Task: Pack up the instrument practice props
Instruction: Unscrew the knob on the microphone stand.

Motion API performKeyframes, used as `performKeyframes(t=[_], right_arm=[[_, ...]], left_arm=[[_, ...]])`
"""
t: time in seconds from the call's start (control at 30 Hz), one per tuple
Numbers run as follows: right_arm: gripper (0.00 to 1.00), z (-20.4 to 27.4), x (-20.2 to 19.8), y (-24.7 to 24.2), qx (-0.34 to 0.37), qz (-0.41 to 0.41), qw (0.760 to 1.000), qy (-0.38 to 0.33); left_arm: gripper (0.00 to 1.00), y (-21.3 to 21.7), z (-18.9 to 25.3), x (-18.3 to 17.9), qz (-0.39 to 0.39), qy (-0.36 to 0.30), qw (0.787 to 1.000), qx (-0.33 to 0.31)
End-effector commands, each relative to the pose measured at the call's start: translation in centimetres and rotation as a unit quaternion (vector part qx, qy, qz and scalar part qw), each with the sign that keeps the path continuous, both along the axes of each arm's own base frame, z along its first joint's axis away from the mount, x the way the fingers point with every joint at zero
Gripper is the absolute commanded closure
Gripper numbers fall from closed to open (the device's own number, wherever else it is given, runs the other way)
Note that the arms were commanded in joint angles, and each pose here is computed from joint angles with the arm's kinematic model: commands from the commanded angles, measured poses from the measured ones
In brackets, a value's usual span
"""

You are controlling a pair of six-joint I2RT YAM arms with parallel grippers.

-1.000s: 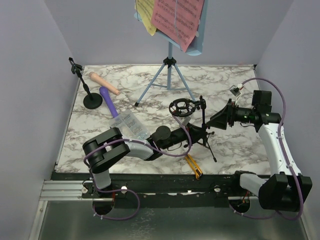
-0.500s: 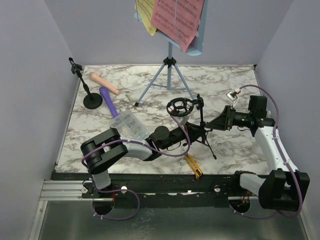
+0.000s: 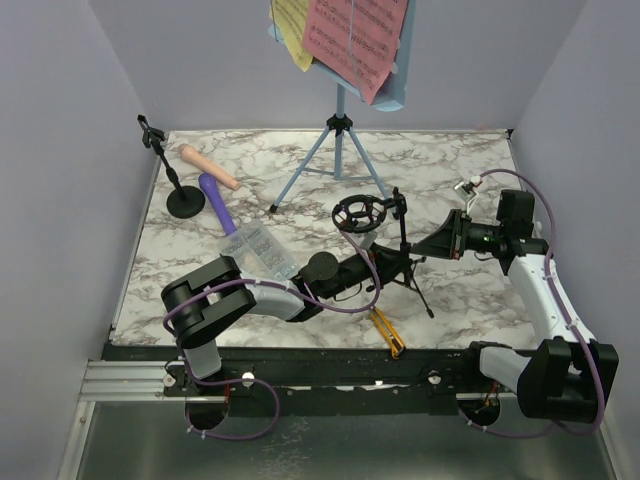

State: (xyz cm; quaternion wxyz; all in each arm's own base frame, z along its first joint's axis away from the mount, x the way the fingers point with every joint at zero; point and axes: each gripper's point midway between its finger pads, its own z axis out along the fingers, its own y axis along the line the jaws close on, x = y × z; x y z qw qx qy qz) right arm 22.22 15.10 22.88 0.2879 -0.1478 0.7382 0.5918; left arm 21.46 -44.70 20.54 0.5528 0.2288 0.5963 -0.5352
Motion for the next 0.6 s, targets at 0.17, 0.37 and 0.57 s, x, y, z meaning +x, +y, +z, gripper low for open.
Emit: performKeyframes(t=[0.17, 0.37, 0.57], right_arm=[[0.93, 0.5, -0.4, -0.1, -0.013, 0.019, 0.996, -0.084], [0.97, 1.4, 0.3, -0.3, -0.046, 0.030, 0.987, -0.150], [1.00, 0.5, 0.8, -0.3, -0.115, 0.059, 0.961, -0.243]], left_arm=[[1.00, -0.2, 3.4, -0.5, -0.006, -0.021, 0.998, -0.054], [1.00, 0.0, 3.3, -0.6, -0.006, -0.021, 0.998, -0.054], [1.00, -0.2, 3.4, -0.7, -0.011, -0.019, 0.998, -0.056]])
